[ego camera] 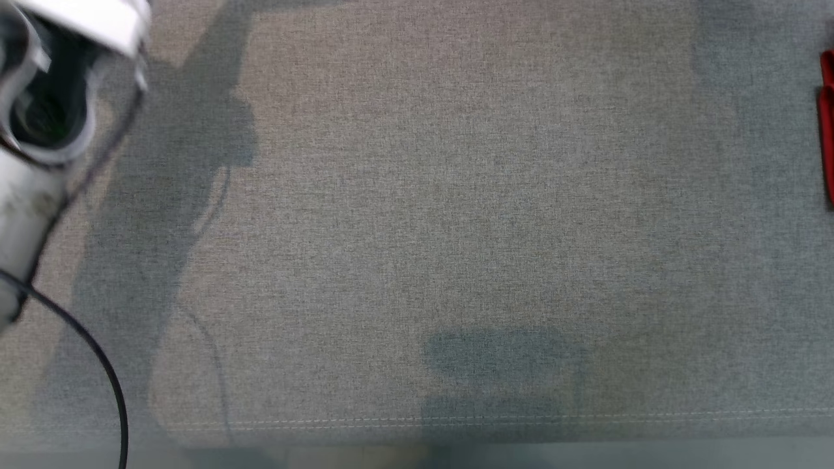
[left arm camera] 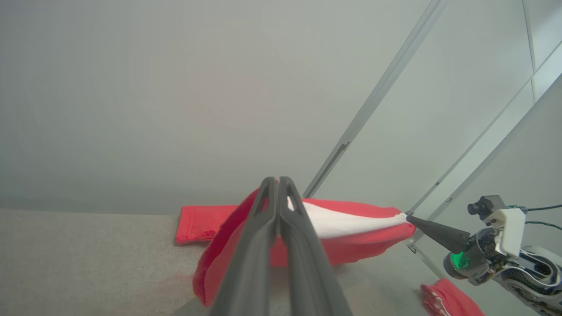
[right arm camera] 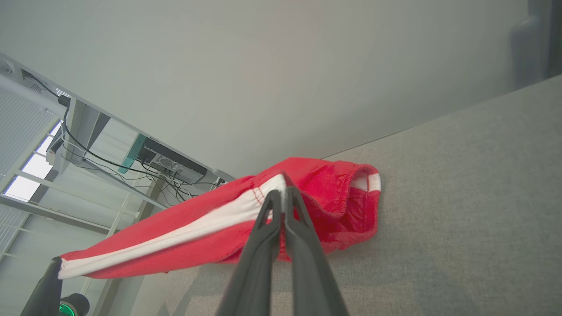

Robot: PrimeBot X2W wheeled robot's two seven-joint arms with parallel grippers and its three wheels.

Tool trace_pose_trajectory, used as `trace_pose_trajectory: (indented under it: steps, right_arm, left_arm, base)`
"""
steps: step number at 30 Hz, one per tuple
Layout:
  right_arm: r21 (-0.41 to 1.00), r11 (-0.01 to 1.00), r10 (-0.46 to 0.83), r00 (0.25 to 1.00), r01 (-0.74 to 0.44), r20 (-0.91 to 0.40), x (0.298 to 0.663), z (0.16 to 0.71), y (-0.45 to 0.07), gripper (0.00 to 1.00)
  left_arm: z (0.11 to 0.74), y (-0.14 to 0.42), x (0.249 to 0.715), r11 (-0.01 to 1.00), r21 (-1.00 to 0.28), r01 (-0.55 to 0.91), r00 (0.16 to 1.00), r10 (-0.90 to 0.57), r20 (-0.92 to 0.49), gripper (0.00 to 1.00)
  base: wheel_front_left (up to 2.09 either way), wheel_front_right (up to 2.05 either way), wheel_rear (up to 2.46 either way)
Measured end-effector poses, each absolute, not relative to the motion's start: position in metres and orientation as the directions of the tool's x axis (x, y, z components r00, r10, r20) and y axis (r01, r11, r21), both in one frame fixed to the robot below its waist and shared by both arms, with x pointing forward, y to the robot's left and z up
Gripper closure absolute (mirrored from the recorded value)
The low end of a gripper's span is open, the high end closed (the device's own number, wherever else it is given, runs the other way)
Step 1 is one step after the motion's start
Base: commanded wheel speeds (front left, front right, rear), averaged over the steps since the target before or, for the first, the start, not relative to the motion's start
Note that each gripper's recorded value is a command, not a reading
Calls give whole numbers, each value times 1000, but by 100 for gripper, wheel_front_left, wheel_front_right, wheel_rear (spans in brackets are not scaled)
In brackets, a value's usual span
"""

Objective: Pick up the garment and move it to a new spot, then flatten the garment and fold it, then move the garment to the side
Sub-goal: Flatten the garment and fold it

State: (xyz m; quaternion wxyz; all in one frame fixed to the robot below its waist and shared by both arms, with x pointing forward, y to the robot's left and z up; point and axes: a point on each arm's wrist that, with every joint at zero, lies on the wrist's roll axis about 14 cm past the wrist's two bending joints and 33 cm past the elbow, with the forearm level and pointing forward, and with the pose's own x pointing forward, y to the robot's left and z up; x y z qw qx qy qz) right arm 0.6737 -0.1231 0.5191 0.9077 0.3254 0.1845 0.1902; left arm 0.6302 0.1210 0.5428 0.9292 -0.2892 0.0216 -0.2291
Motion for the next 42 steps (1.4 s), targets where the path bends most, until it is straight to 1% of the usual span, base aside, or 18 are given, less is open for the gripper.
trace_pose_trajectory:
  steps: [3,5,6,10,18,22,26,31,36,42]
  right_arm:
    - [690,711,504,783,-135,-366,640,463,-128,100]
    - [708,701,520,742,-86,-424,618,439,-132,100]
    - [714,697,531,720,-72,-446,606,431,-133,100]
    - [735,677,558,681,-43,-474,572,421,-137,100]
    - [777,627,586,689,-52,-426,521,433,-128,100]
    - [786,616,589,692,-50,-417,499,437,-125,100]
    - [801,597,587,703,-42,-400,482,442,-121,100]
    - [814,580,585,709,-25,-395,463,442,-118,100]
    - [823,569,587,706,-11,-396,449,440,-115,100]
    - [829,560,593,699,-1,-400,430,438,-112,100]
  left_arm:
    - [494,115,600,729,-573,374,879,-475,-30,100]
    - [472,111,579,723,-593,353,866,-493,-86,100]
    - [465,109,568,713,-614,337,860,-499,-107,100]
    - [450,115,537,731,-603,319,849,-503,-161,100]
    - [453,129,491,724,-642,253,870,-460,-176,100]
    - [461,132,474,711,-665,228,889,-430,-155,100]
    - [464,138,458,702,-686,190,910,-388,-145,100]
    - [455,140,437,694,-706,144,920,-357,-164,100]
    - [452,137,426,683,-719,127,921,-351,-170,100]
    - [439,137,404,707,-698,114,910,-356,-212,100]
  base:
    - [0,0,0]
    - [0,0,0]
    - [0,0,0]
    - [0,0,0]
    - [0,0,0]
    - [0,0,0]
    - [0,0,0]
    - [0,0,0]
    - [0,0,0]
    - [0,0,0]
